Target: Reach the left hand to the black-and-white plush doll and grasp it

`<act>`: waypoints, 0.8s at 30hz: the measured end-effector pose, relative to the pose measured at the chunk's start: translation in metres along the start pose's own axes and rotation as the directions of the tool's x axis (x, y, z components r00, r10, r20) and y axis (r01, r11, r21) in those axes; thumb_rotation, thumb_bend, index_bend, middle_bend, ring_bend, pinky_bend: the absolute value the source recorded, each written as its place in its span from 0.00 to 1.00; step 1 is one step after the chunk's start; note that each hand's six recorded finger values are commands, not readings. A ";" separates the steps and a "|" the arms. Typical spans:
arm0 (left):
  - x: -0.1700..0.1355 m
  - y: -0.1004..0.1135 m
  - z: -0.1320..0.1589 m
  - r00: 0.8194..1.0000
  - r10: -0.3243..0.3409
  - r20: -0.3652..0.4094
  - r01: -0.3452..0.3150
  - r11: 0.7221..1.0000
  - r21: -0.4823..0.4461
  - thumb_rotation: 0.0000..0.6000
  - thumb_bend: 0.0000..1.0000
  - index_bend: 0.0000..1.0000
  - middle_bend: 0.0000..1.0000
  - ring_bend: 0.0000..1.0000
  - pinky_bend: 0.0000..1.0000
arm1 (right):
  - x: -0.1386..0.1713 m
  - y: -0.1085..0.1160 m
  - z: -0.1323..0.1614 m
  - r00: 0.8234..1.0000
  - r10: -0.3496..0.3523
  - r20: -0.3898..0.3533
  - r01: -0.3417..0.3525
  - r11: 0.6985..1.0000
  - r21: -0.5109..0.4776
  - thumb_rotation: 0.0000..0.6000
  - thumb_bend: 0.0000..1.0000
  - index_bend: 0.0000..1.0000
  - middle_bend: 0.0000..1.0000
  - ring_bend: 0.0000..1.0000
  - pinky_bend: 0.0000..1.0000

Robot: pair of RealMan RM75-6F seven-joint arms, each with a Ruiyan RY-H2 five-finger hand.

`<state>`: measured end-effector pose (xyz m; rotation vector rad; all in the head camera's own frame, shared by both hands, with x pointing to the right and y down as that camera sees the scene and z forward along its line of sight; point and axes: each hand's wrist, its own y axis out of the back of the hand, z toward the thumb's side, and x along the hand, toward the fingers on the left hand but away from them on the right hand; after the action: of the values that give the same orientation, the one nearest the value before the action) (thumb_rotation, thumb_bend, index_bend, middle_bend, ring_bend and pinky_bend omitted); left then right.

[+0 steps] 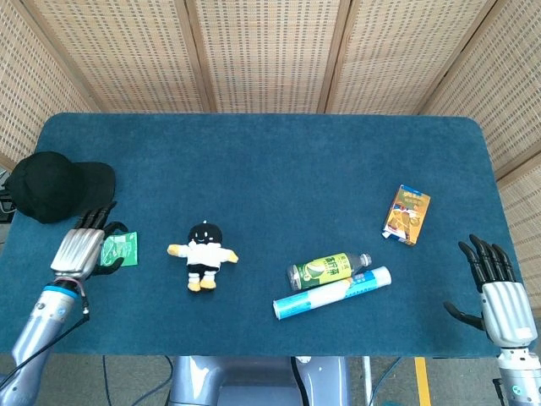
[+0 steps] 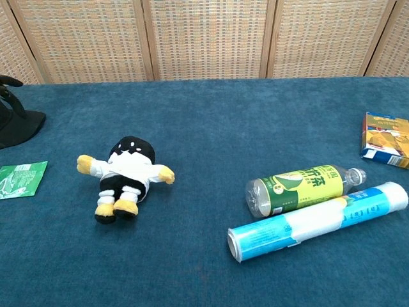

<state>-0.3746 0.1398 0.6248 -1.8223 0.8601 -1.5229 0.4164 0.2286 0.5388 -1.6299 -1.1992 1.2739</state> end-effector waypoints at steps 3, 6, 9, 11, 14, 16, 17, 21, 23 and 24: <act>0.010 -0.008 0.012 0.999 -0.032 0.002 0.032 0.999 -0.005 1.00 0.31 0.33 0.00 0.00 0.00 | 0.000 0.002 0.000 1.000 -0.003 0.000 0.003 1.000 -0.007 1.00 0.14 0.01 0.00 0.00 0.00; 0.018 -0.017 0.022 0.998 -0.062 0.003 0.062 0.998 0.000 1.00 0.31 0.33 0.00 0.00 0.00 | 0.000 0.003 -0.001 1.000 -0.005 0.001 0.005 1.000 -0.015 1.00 0.14 0.01 0.00 0.00 0.00; 0.025 -0.028 0.031 0.995 -0.096 -0.005 0.096 0.995 -0.002 1.00 0.31 0.33 0.00 0.00 0.00 | 0.000 0.005 -0.003 1.000 -0.009 0.003 0.009 1.000 -0.023 1.00 0.14 0.01 0.00 0.00 0.00; 0.030 -0.037 0.038 0.993 -0.118 -0.009 0.118 0.993 -0.009 1.00 0.31 0.34 0.00 0.00 0.00 | 0.000 0.006 -0.003 1.000 -0.011 0.004 0.011 1.000 -0.028 1.00 0.14 0.01 0.00 0.00 0.00; 0.037 -0.047 0.048 0.990 -0.140 -0.013 0.140 0.990 -0.011 1.00 0.31 0.34 0.00 0.00 0.00 | 0.000 0.006 -0.004 1.000 -0.009 0.004 0.009 0.999 -0.035 1.00 0.14 0.01 0.00 0.00 0.00; 0.041 -0.051 0.054 0.990 -0.143 -0.015 0.143 0.990 -0.003 1.00 0.31 0.35 0.00 0.00 0.00 | 0.000 0.006 -0.004 1.000 -0.006 0.001 0.006 0.999 -0.038 1.00 0.14 0.01 0.00 0.00 0.00; 0.043 -0.052 0.056 0.990 -0.142 -0.017 0.142 0.990 0.002 1.00 0.31 0.35 0.00 0.00 0.00 | 0.000 0.006 -0.003 1.000 -0.005 -0.001 0.005 0.999 -0.039 1.00 0.14 0.01 0.00 0.00 0.00; 0.048 -0.055 0.060 0.990 -0.136 -0.025 0.136 0.991 0.011 1.00 0.31 0.35 0.00 0.00 0.00 | 0.000 0.005 -0.002 1.000 -0.003 -0.005 0.003 0.999 -0.043 1.00 0.14 0.01 0.00 0.00 0.00; 0.050 -0.056 0.062 0.990 -0.135 -0.029 0.135 0.991 0.012 1.00 0.31 0.36 0.00 0.00 0.00 | 0.000 0.005 -0.003 1.000 -0.001 -0.003 0.001 0.999 -0.045 1.00 0.14 0.01 0.00 0.00 0.00; 0.051 -0.057 0.063 0.990 -0.135 -0.030 0.135 0.991 0.013 1.00 0.31 0.36 0.00 0.00 0.00 | 0.000 0.005 -0.003 1.000 0.000 -0.002 -0.001 0.999 -0.046 1.00 0.14 0.01 0.00 0.00 0.00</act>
<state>-0.3001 0.1369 0.6906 -1.8851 0.7495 -1.6386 0.4204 0.2270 0.5353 -1.6642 -1.2352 1.2528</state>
